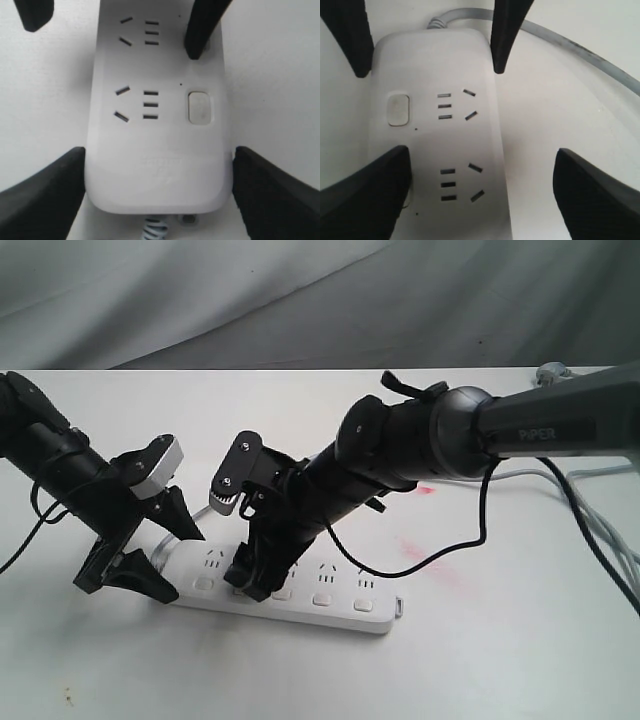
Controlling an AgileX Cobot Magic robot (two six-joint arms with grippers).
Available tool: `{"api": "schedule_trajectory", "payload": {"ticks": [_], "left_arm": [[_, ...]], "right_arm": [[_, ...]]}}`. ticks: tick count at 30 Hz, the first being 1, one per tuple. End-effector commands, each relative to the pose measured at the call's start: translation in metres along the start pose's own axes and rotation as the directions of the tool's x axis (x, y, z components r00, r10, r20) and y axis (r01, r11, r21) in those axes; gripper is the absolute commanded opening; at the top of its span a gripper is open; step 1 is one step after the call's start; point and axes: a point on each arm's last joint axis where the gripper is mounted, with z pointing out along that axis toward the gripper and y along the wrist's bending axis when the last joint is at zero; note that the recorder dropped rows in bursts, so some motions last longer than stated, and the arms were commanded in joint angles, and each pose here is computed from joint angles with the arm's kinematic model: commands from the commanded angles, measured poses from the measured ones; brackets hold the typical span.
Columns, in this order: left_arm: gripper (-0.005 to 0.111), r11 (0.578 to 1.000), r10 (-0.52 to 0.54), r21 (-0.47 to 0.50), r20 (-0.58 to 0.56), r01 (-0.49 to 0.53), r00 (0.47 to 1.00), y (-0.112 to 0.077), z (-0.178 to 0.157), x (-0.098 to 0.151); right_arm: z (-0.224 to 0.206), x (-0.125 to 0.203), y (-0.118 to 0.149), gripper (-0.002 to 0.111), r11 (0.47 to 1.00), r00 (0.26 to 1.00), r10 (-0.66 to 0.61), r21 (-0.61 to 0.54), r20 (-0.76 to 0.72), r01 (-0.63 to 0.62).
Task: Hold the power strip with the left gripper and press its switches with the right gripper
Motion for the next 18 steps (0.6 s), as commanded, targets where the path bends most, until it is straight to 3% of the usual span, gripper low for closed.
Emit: {"api": "schedule_trajectory", "payload": {"ticks": [1,18], "left_arm": [[0.035,1.000,0.013,0.006,0.005,-0.013,1.000,0.000,0.000,-0.003],[0.035,1.000,0.013,0.006,0.005,-0.013,1.000,0.000,0.000,-0.003]], "right_arm": [[0.011,0.021,0.003,0.072,0.992,0.987,-0.120,-0.043,-0.107,0.116],[-0.002,0.010,0.007,0.072,0.996,0.994,-0.076,-0.061,-0.075,0.071]]}}
